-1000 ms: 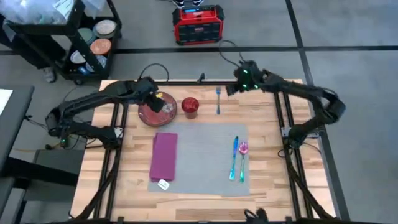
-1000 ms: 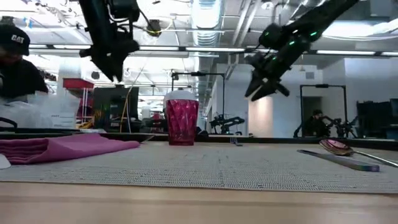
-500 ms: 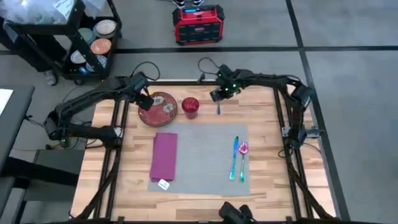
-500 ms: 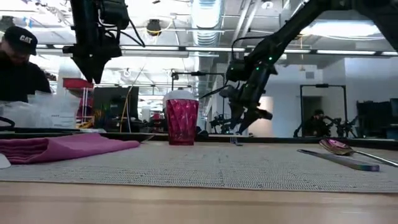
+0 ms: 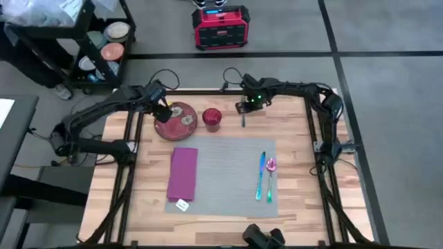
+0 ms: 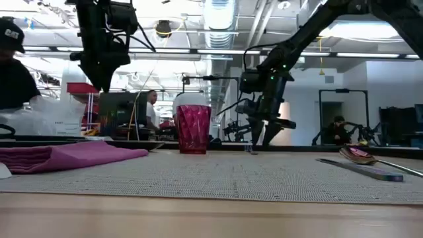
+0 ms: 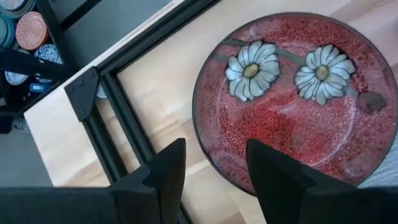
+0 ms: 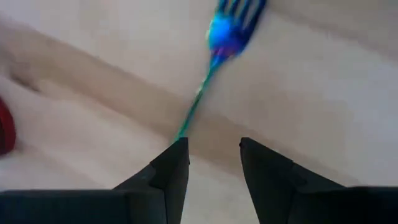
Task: Set table place
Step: Put the blue fork on top of the purple napkin
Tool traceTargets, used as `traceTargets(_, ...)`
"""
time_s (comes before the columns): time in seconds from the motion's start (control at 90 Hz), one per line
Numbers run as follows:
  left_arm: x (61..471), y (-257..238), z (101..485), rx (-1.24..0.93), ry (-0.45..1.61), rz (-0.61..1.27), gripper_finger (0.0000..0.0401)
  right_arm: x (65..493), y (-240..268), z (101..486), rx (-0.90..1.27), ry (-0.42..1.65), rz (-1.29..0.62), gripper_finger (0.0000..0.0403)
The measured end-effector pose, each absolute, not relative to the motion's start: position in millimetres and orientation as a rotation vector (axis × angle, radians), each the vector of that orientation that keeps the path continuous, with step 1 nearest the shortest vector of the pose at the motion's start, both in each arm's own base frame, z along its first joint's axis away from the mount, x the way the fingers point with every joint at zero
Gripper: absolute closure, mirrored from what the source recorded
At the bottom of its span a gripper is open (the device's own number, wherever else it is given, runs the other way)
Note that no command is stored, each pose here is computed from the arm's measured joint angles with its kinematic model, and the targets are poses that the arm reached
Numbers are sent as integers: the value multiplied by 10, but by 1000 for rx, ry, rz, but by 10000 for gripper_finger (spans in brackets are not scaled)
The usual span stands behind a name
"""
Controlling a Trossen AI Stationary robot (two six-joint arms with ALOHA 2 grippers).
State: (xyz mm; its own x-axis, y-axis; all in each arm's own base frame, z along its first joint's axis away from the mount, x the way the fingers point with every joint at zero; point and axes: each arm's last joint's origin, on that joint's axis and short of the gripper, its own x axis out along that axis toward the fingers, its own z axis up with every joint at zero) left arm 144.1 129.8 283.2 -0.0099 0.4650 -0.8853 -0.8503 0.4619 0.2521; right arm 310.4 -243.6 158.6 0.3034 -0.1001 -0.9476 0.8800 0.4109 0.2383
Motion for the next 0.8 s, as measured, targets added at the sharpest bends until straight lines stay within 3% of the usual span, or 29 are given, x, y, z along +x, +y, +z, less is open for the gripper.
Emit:
traceTargets(0.333,1434,1292,2769,-423,1182,1090,248,3207,-2512,1499,970,1032,-767,269)
traceTargets(0.544,1436,1293,2769,-418,1182,1086,248,3453,-2579,1415,1011,1135,-754,275)
traceTargets(0.8,1452,1306,2775,-395,1171,1071,248,3579,-2599,1470,963,1225,-756,393)
